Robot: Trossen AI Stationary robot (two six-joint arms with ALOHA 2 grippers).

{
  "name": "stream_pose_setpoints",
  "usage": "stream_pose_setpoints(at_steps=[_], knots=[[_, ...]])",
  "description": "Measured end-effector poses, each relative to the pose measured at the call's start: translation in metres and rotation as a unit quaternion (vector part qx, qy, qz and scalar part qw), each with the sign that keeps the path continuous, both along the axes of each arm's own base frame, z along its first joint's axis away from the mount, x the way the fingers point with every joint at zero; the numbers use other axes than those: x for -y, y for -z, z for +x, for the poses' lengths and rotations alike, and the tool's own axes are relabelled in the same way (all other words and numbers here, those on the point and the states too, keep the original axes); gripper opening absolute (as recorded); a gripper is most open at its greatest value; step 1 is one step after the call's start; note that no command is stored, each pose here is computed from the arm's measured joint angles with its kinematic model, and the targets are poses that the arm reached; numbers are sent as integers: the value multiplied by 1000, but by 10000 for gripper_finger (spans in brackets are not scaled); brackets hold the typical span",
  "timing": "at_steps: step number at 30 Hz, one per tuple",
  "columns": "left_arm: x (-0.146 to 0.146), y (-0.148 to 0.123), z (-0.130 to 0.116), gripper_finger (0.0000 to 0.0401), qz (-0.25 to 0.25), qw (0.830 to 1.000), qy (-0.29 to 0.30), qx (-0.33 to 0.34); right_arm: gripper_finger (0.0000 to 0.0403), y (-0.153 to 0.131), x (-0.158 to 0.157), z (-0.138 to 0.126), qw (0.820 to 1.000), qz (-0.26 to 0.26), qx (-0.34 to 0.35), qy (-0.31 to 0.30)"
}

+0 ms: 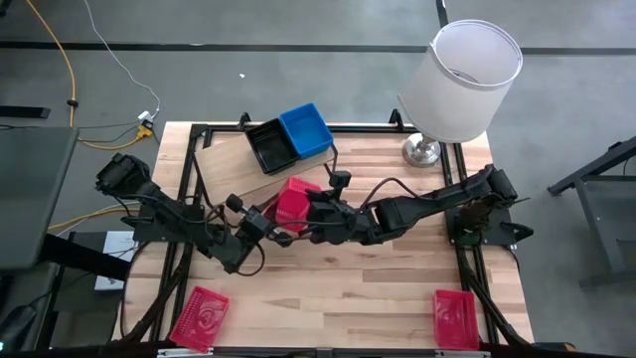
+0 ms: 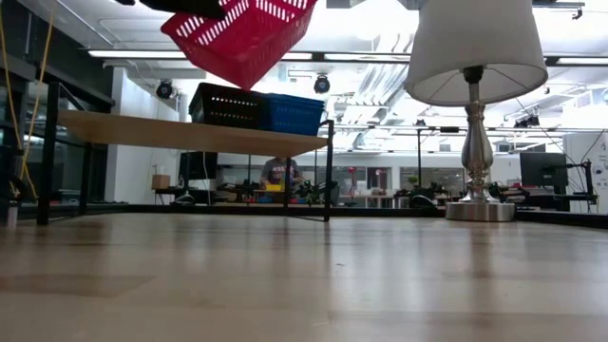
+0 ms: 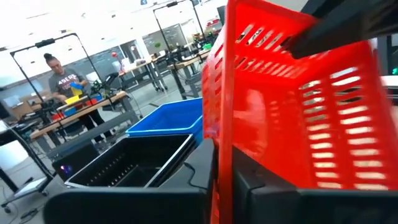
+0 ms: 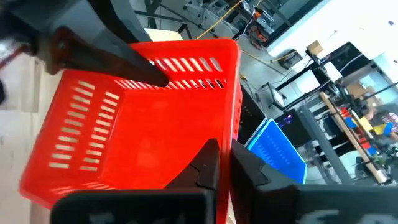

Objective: Stack baskets on shelf by color
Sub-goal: Put the top right red bin on the shelf

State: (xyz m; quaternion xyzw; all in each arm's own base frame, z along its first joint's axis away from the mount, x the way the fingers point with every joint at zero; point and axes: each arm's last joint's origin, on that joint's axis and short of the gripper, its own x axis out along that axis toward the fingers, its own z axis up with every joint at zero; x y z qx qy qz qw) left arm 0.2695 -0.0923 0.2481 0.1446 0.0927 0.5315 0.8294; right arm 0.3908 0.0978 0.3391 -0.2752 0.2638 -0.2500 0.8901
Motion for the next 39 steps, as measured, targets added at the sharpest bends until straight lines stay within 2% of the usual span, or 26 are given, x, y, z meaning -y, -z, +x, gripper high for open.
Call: stream_pose_setpoints(at_steps=[3, 7, 11, 14, 18, 22, 25, 28, 33, 39], knots=[[0, 0, 0, 4, 0, 1000, -2, 0, 45, 0, -2, 0, 1000, 0, -2, -7], [0, 0, 0, 2, 0, 1000, -4, 0, 122, -1, -5, -1, 1000, 8, 11, -1], [0, -1, -1, 1, 2, 1000, -2, -4, 193, -8, -11, -9, 1000, -13, 10, 1], [2, -4, -3, 1, 1, 1000, 4, -3, 222, -18, -16, -20, 999, -31, 14, 11], [8, -13, -11, 1, 0, 1000, 21, 0, 230, -32, -20, -40, 999, -32, 20, 21], [11, -24, -30, 0, -16, 998, 43, 32, 231, -38, -19, -64, 999, 3, 15, 35], [0, -29, -47, 0, -36, 996, 41, 71, 231, -38, -16, -82, 998, 32, 5, 55], [-22, -44, -64, 0, -62, 990, 14, 129, 231, -37, -11, -95, 995, 51, -5, 80], [-47, -65, -84, 0, -81, 979, -21, 187, 231, -32, -5, -108, 992, 41, -20, 118], [-55, -76, -98, 0, -94, 971, -24, 219, 231, -26, 0, -116, 988, 21, -38, 146]])
